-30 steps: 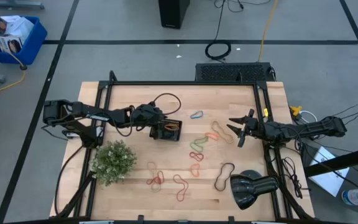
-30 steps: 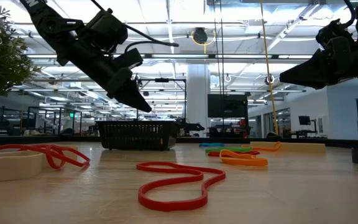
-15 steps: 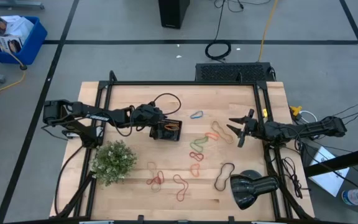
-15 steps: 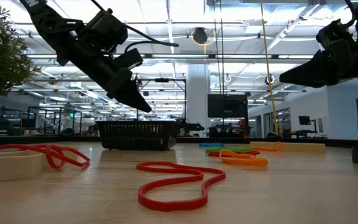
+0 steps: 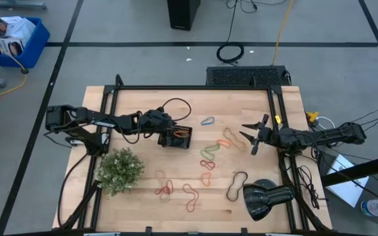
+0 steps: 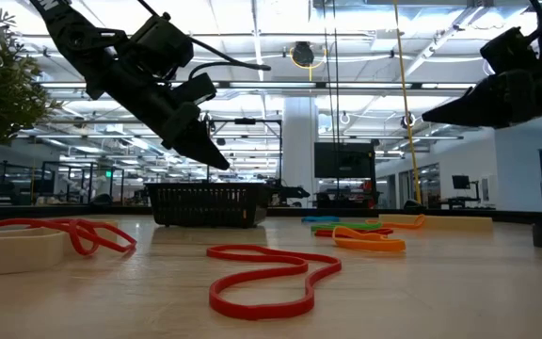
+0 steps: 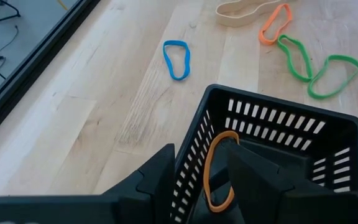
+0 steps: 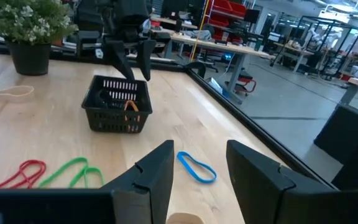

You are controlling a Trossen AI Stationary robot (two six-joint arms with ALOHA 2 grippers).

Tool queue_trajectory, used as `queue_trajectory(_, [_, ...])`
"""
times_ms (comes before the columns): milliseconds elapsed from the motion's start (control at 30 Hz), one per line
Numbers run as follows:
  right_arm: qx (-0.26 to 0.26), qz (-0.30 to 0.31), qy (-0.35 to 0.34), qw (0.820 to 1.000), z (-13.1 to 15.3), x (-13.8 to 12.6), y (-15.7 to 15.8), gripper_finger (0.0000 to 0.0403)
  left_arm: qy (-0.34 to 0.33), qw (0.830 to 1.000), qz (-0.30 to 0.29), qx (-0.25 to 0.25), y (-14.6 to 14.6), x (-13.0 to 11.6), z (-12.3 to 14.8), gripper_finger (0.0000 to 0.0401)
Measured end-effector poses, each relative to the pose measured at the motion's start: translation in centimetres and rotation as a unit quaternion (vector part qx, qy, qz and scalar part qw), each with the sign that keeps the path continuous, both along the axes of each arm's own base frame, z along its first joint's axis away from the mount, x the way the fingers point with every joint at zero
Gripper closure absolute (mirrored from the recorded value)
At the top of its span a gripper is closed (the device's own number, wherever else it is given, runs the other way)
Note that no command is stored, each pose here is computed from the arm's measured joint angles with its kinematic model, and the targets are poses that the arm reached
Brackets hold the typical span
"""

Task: Pick and place rubber bands into bin
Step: Put the bottom white rubber band into the black bin

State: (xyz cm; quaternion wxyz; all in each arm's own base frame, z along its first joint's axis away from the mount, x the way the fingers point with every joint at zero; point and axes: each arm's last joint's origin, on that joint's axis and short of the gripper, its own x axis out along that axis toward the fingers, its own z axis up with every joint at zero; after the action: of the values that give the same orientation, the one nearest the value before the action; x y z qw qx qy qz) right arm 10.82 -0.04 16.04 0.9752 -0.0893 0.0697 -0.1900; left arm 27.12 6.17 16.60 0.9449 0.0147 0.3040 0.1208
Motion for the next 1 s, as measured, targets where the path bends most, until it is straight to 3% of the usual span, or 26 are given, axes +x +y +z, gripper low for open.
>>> queue_trajectory(400, [0.091,-0.007,-0.056,0.994,0.4,0.0,0.0,0.0261,-0.001,1.000,0.000,0.000,0.0,0.0,0.0,0.0249])
queue_trajectory(600, [0.100,-0.009,-0.060,0.993,0.4,0.0,0.0,0.0261,0.000,1.000,-0.002,0.002,0.0,0.0,0.0,0.0249])
queue_trajectory(700, [0.099,-0.009,-0.060,0.993,0.4,0.0,0.0,0.0261,0.013,0.998,-0.038,0.044,-0.3,0.1,0.0,0.0249])
queue_trajectory(833, [0.099,-0.009,-0.060,0.993,0.4,0.0,0.0,0.0261,0.014,0.990,-0.092,0.102,-1.3,0.3,1.4,0.0249])
queue_trajectory(1000, [0.098,-0.009,-0.059,0.993,0.4,0.0,0.0,0.0261,0.079,0.990,-0.094,0.067,-2.6,1.2,4.3,0.0249])
